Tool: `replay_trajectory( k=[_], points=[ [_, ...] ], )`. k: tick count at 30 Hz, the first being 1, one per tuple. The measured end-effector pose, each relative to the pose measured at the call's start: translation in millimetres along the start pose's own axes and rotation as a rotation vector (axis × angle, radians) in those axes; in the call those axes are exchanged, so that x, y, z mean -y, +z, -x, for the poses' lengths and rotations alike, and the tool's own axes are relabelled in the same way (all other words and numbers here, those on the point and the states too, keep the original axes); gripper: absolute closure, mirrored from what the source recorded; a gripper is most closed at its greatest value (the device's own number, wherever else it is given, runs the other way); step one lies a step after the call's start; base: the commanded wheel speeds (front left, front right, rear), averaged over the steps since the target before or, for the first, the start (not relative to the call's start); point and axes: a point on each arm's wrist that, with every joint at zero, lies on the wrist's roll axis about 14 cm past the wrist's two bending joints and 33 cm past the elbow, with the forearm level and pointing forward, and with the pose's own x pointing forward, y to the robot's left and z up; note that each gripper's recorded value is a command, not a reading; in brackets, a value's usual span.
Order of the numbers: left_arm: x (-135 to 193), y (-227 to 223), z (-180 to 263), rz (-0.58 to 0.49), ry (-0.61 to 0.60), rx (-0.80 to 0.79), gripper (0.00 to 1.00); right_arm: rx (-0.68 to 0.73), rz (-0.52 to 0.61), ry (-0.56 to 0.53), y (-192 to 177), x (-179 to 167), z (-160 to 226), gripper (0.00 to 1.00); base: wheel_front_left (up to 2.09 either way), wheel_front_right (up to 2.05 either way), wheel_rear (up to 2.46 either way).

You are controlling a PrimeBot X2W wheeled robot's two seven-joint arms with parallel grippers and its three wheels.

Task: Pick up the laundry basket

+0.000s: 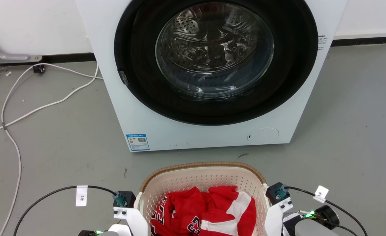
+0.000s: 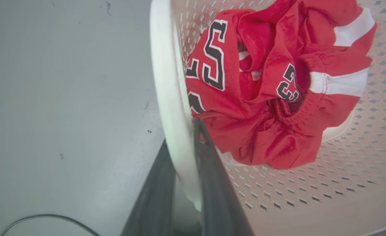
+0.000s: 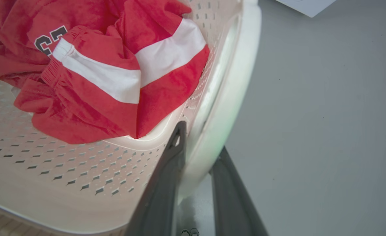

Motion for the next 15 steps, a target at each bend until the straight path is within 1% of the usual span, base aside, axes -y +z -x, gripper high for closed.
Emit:
replay_trajectory(
  k=[15],
  points=[
    [0.7, 0.4, -0.7, 0.002, -0.004, 0.001, 1.0, -0.001, 0.002, 0.001, -1.1, 0.2, 0.1, 1.0, 0.0, 0.0, 0.0]
  ],
)
